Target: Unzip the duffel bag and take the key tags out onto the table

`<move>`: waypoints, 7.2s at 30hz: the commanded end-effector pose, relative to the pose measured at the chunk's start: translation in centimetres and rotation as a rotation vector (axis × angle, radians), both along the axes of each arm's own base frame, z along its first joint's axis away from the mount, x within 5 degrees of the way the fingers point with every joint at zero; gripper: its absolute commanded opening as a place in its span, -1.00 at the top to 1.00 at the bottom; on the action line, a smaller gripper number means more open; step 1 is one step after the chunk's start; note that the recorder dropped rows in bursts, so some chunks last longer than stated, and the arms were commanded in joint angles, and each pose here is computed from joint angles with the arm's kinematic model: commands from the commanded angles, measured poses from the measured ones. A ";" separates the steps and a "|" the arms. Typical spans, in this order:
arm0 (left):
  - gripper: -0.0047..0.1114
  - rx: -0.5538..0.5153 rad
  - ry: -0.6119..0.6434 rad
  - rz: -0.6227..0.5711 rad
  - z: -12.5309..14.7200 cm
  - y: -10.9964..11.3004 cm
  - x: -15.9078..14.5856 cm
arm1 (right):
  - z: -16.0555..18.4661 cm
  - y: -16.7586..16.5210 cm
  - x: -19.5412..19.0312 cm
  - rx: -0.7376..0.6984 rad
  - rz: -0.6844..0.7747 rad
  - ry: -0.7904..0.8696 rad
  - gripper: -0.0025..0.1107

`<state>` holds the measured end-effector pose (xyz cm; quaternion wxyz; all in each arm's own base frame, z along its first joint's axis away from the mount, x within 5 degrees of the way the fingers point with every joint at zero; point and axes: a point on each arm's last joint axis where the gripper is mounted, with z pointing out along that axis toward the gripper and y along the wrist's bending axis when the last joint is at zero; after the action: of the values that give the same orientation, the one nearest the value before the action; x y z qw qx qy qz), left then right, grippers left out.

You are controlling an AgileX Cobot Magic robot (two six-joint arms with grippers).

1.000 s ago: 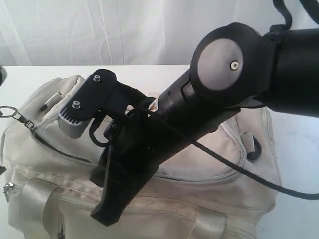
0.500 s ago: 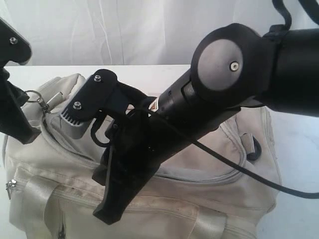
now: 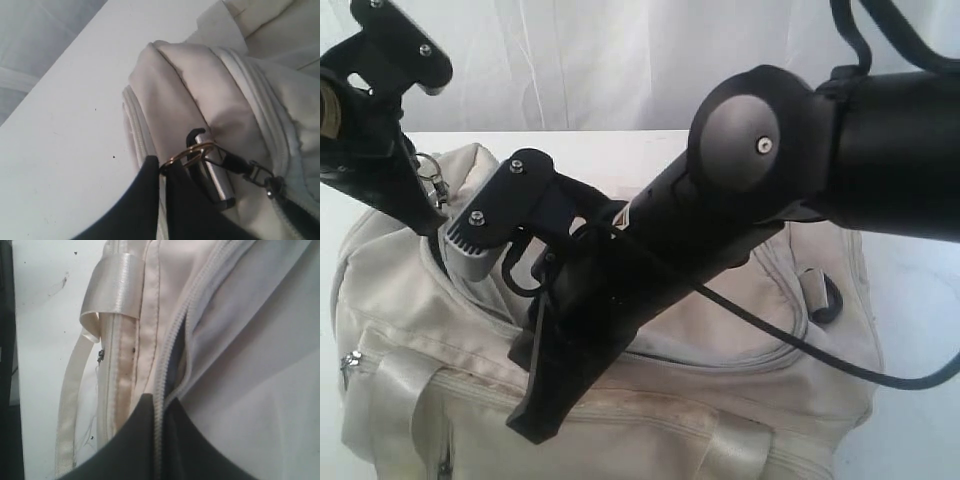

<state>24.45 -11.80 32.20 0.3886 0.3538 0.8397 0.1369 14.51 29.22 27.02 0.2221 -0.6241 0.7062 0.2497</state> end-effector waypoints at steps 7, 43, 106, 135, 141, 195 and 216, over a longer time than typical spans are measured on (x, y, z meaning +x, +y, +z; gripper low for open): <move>0.92 0.087 0.008 -0.025 1.1 0.5 1.6 | -0.9 -0.8 -0.9 -0.103 0.066 0.071 0.96; 0.92 -0.133 0.334 -0.212 8.3 2.1 -5.3 | 6.9 0.6 -1.8 0.323 -0.040 -0.196 -0.14; 0.92 -0.093 0.329 -0.164 1.4 -0.6 4.5 | 0.2 5.8 -4.1 0.005 -0.101 -0.200 0.96; -0.60 -0.157 0.277 0.008 4.2 2.0 8.2 | 3.7 4.2 -4.7 0.065 -0.080 -0.242 -0.17; -0.01 -0.269 0.316 0.012 9.1 3.1 1.7 | 9.4 -0.4 -5.6 0.098 -0.095 -0.289 -0.10; 0.92 -0.491 -0.035 -0.101 -1.4 7.3 -15.2 | -1.4 3.5 0.5 -0.208 -0.233 -0.229 -0.22; 0.92 -0.496 -0.039 -0.099 -1.4 7.3 -15.2 | 5.8 -0.7 14.6 -0.034 -0.584 -0.458 0.96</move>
<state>9.31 -4.53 30.91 0.4832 0.2942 0.8208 -0.0785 26.27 29.21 31.64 0.3951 -0.4703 0.7887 0.0243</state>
